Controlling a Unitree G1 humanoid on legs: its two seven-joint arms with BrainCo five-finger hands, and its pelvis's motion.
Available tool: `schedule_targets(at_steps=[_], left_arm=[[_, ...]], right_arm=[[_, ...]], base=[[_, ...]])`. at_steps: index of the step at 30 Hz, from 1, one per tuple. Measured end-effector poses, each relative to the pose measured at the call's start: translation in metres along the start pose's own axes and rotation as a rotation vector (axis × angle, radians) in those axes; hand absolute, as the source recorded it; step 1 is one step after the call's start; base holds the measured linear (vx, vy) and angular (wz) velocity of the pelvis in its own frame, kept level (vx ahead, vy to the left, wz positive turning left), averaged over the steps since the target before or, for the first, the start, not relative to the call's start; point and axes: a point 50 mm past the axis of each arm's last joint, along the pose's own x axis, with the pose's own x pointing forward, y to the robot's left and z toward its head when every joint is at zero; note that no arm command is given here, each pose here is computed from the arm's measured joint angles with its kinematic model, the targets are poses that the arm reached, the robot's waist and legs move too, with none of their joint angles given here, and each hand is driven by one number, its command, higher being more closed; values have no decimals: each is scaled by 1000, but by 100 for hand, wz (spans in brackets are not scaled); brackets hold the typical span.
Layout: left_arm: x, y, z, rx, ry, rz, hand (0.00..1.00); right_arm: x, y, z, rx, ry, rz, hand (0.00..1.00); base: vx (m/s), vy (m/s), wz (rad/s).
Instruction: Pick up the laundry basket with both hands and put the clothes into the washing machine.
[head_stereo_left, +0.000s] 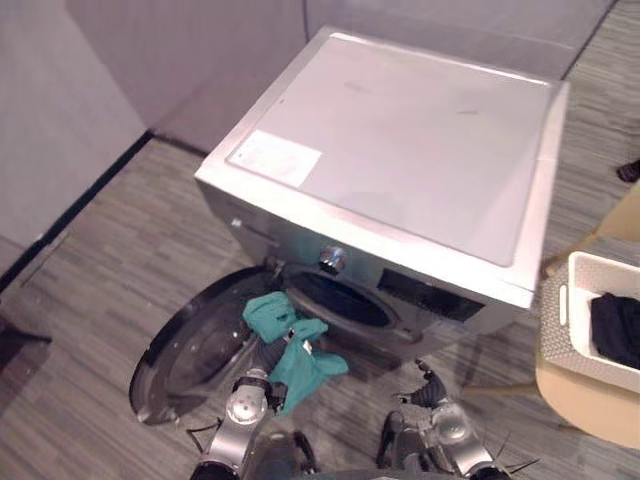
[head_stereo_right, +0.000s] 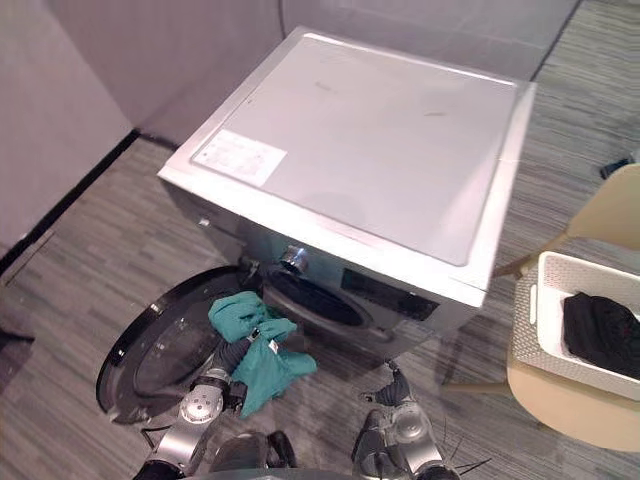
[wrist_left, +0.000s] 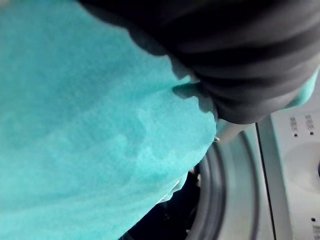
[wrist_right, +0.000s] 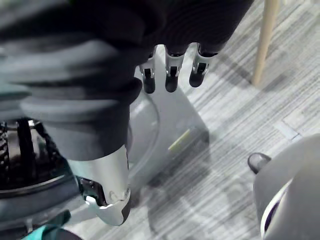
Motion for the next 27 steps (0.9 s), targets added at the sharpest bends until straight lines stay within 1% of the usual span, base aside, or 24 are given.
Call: schedule_targets(at_steps=[4, 6, 8, 9, 11, 13, 15, 17, 18, 20, 21, 24, 25, 27], left_arm=[[3, -6, -2, -3, 16, -14, 100], [7, -7, -2, 13, 24, -26, 100], [8, -4, -2, 29, 25, -26, 100], [7, -8, -1, 20, 23, -32, 100], [8, -3, 1, -7, 18, -14, 100], [14, 1, 15, -17, -35, 11, 100], [24, 4, 39, -30, -122, 37, 100], [33, 3, 59, -34, -182, 45, 100], [41, 4, 75, -37, -232, 59, 100], [45, 4, 91, -45, -279, 72, 100], [46, 6, 105, -68, -329, 97, 100], [48, 8, 135, -111, -431, 132, 100], [49, 9, 155, -138, -493, 152, 100], [52, 9, 176, -148, -550, 163, 100]], right_arm=[[6, -17, 6, 24, -14, -65, 0], [7, -13, 8, 34, -14, -55, 0], [2, -7, -1, 40, 13, -45, 0], [1, -7, -3, 39, 20, -43, 0], [3, -8, 1, 44, 10, -48, 0], [10, -15, 19, 59, -39, -76, 0], [14, -23, 41, 90, -116, -114, 0], [15, -28, 57, 105, -174, -141, 0], [14, -32, 72, 119, -230, -163, 0], [13, -38, 91, 144, -296, -188, 0], [11, -44, 106, 178, -355, -212, 0], [4, -52, 131, 243, -455, -254, 0], [-1, -54, 145, 281, -509, -263, 0], [-7, -61, 161, 336, -576, -293, 0]], base=[[67, 214, -90], [37, 200, -49], [48, 214, -13], [33, 173, -22], [-11, 156, -43], [-94, 93, -43], [-165, 62, -33], [-195, 34, -20], [-239, 1, -20], [-205, -25, -28], [-190, -37, -28], [-157, -63, -23], [-151, -102, -18], [-141, -126, -11]])
